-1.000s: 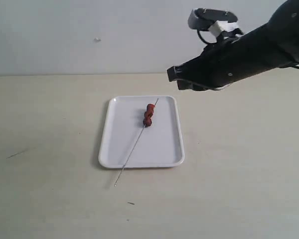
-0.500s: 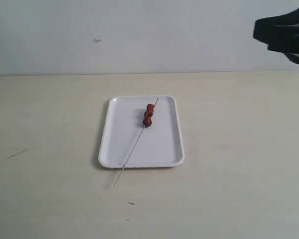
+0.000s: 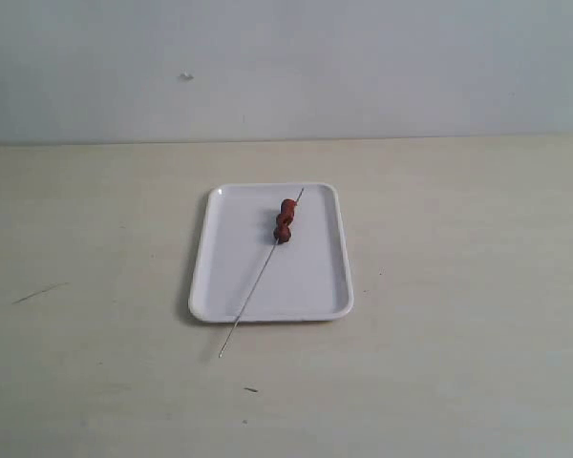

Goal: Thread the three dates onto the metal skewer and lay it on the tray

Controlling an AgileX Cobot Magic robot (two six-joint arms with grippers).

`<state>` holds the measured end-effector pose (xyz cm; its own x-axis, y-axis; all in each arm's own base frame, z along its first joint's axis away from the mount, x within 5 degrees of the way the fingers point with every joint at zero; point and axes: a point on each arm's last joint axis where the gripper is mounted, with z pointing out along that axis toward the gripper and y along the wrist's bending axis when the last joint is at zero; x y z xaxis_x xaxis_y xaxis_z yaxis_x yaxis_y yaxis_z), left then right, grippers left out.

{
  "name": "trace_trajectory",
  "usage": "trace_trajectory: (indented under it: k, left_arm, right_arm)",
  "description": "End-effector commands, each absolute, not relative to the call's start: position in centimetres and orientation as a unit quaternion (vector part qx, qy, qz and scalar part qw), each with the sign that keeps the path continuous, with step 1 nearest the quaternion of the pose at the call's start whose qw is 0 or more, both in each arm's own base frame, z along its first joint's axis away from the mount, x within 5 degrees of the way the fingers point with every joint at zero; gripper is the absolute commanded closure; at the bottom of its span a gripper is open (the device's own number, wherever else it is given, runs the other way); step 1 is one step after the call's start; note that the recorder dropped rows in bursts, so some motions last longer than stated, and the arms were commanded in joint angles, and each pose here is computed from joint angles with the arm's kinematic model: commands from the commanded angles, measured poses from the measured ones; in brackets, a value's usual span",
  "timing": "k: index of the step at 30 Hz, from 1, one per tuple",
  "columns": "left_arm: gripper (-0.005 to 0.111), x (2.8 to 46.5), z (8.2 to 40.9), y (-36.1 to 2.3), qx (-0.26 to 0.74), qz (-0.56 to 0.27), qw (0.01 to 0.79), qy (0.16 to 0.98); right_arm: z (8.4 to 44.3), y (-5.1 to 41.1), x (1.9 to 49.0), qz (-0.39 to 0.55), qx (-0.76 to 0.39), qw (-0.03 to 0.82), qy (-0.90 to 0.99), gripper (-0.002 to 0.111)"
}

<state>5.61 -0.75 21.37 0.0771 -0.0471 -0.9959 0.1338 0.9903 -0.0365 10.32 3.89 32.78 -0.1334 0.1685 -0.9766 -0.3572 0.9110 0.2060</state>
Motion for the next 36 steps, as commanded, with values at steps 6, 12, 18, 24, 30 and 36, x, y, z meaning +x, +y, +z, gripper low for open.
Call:
trace_trajectory:
  k: [6, 12, 18, 24, 30, 36]
  left_arm:
    - [0.107, 5.6, 21.3, -0.7, 0.023, -0.063, 0.734, 0.676]
    - [0.107, 5.6, 21.3, -0.7, 0.023, -0.063, 0.734, 0.676]
    - [0.107, 5.6, 21.3, -0.7, 0.023, -0.063, 0.734, 0.676]
    - [0.107, 5.6, 21.3, -0.7, 0.023, -0.063, 0.734, 0.676]
    - [0.107, 5.6, 21.3, -0.7, 0.023, -0.063, 0.734, 0.676]
    - [0.107, 5.6, 21.3, -0.7, 0.023, -0.063, 0.734, 0.676]
  right_arm:
    - [33.3, 3.5, 9.6, 0.194, -0.057, 0.681, 0.704, 0.108]
    - [33.3, 3.4, 9.6, 0.193, -0.055, 0.683, 0.702, 0.108]
    - [33.1, 3.2, 9.5, 0.162, -0.075, 0.692, 0.700, 0.108]
    - [31.7, 1.2, 7.9, 0.087, -0.018, 0.730, 0.678, 0.108]
    - [29.1, -0.2, 6.4, 0.011, 0.053, 0.728, 0.683, 0.108]
    - [25.6, -1.0, 5.5, -0.009, 0.126, 0.703, 0.700, 0.108]
